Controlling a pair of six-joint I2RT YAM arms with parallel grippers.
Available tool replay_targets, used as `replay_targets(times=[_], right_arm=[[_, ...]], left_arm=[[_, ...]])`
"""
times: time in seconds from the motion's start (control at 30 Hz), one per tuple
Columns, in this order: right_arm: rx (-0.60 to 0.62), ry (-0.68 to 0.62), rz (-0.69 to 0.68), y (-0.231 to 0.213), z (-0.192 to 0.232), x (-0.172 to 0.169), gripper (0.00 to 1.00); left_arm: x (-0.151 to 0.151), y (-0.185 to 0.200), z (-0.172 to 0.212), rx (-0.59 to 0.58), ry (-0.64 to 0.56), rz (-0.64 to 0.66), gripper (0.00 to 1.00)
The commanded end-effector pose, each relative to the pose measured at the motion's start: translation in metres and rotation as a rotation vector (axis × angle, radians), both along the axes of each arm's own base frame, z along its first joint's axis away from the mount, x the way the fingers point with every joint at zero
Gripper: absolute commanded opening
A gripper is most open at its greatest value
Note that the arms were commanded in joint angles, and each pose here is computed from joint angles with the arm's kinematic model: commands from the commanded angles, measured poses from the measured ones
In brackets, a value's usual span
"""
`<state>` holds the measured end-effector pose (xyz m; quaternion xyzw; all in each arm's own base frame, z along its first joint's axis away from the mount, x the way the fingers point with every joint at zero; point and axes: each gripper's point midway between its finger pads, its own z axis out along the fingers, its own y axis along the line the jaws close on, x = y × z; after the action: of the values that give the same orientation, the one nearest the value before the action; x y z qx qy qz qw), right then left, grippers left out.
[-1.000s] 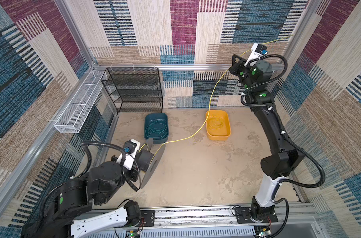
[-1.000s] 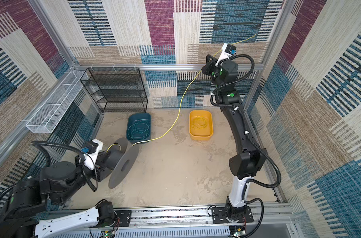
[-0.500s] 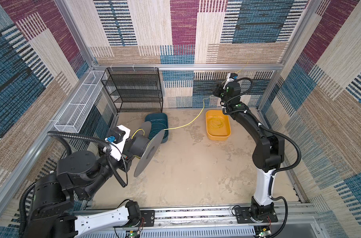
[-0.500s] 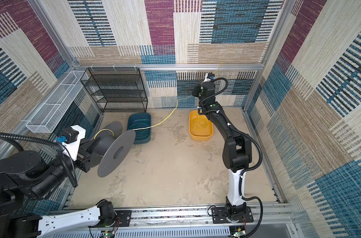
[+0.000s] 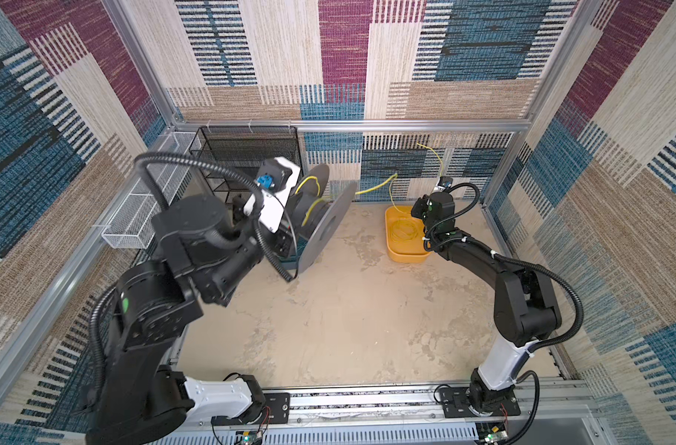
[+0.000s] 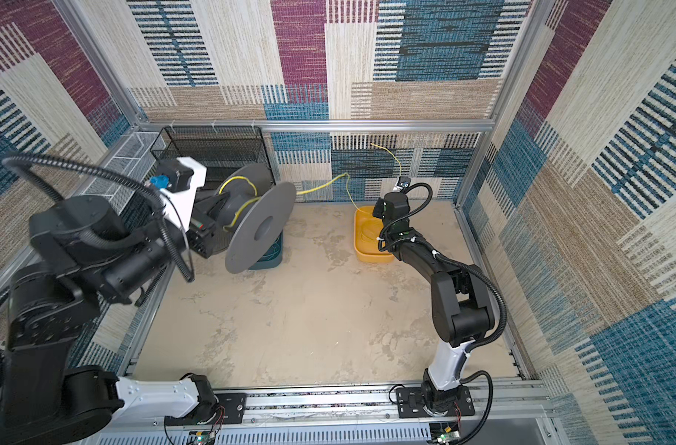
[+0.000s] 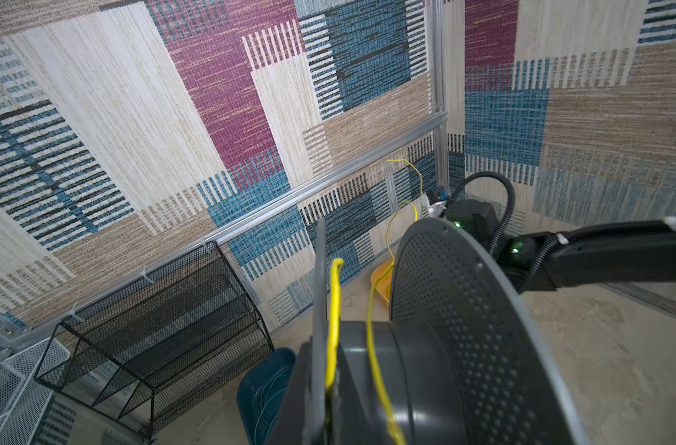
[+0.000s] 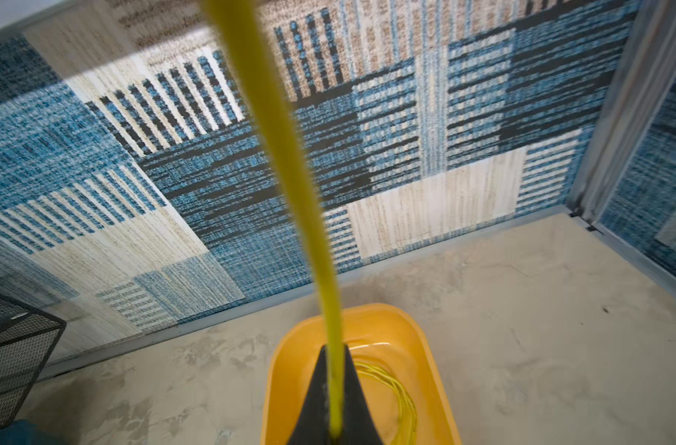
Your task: Wrap the cables
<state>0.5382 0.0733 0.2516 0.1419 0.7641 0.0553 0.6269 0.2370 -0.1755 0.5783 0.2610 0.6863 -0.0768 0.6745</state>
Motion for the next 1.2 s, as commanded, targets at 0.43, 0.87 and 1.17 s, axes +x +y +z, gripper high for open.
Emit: replay_targets(times=[0.43, 0.87, 1.17], right_arm=[[-0.172, 0.060, 0.027, 0.058, -0.051, -0.087, 0.00], [-0.341, 0.138, 0.361, 0.187, -0.119, -0.223, 0.00], [-0.373, 0.063, 0.579, 0.254, -0.094, -0.311, 0.00]], left_arm=[[0.112, 0.050, 0.081, -0.652, -0.010, -0.029, 0.00], [0.187, 0.103, 0.060, -0.867, -0.102, 0.253, 0.00], [0.245, 0.069, 0.018, -0.621, -0.089, 0.429, 0.00]])
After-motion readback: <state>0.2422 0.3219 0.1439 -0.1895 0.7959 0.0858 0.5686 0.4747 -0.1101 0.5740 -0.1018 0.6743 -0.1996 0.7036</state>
